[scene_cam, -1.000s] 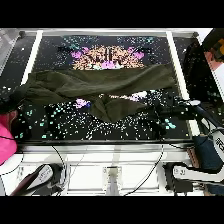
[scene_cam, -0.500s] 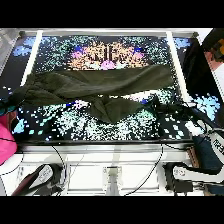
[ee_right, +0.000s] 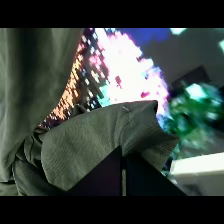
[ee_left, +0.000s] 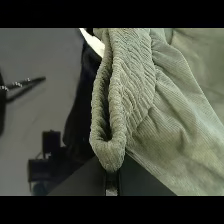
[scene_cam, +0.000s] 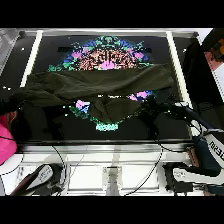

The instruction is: Fold the clothes and pants, and hang the long-sleeved shirts on hangers.

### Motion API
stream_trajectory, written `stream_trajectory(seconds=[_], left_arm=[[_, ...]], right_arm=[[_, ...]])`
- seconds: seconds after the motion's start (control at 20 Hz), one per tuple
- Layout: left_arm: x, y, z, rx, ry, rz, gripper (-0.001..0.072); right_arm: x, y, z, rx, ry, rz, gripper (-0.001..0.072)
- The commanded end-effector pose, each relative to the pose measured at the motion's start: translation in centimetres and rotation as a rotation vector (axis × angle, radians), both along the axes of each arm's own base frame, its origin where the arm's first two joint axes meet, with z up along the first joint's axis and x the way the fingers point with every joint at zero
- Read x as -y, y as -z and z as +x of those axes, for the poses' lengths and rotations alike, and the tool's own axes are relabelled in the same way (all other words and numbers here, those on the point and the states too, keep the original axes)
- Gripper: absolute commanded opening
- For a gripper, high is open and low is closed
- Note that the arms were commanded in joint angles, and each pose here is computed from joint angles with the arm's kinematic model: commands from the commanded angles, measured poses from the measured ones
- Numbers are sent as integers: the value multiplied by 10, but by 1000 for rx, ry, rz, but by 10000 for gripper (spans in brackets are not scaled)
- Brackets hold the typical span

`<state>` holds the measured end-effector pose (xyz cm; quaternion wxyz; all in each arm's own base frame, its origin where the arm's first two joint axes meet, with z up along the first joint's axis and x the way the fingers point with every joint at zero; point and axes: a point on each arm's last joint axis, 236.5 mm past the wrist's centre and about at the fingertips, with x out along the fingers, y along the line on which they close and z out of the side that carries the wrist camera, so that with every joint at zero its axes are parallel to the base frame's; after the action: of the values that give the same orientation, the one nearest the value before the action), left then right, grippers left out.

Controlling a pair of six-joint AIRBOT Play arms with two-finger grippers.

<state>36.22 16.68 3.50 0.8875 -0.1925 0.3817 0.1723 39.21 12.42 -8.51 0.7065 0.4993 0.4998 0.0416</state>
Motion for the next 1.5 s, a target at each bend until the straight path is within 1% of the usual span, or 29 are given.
stream_trajectory(seconds=[0.0, 0.1, 0.2, 0.3, 0.4, 0.5, 0.6, 0.8, 0.9, 1.0, 1.1, 1.25, 1.35, 1.45], left_arm=[[-17, -7, 13, 60, -16, 67, 42], [-29, -21, 23, 127, -45, 117, 42], [-37, -33, 29, 172, -62, 150, 42], [-42, -42, 31, 187, -62, 180, 41], [-46, -50, 33, 195, -57, 203, 42], [-50, -52, 33, 181, -45, 238, 41], [-51, -47, 32, 161, -37, 252, 41], [-55, -36, 36, 148, -40, 245, 41], [-59, -33, 39, 158, -63, 228, 41], [-65, -35, 46, 190, -117, 186, 41], [-72, -44, 58, 223, -156, 154, 41], [-64, -40, 72, 190, -125, 123, 41], [-56, -17, 70, 124, -108, 84, 41], [-50, 4, 63, 49, -89, 47, 41]], right_arm=[[4, -25, 1, 80, -36, -56, 9], [5, -64, -8, 129, -46, -76, 9], [17, -96, -29, 158, -63, -172, 9], [38, -117, -66, 120, -59, -285, 9], [51, -139, -109, 89, -50, -354, 9], [61, -165, -142, 89, 8, -374, 9], [66, -194, -169, 109, 71, -368, 9], [67, -254, -198, 156, 87, -373, 9], [82, -277, -207, 161, 112, -435, 9], [99, -272, -219, 58, 122, -507, 9], [102, -260, -213, -8, 85, -532, 10], [108, -231, -178, -97, -32, -607, 10], [126, -201, -146, -169, -112, -707, 10], [146, -166, -110, -236, -120, -776, 9]])
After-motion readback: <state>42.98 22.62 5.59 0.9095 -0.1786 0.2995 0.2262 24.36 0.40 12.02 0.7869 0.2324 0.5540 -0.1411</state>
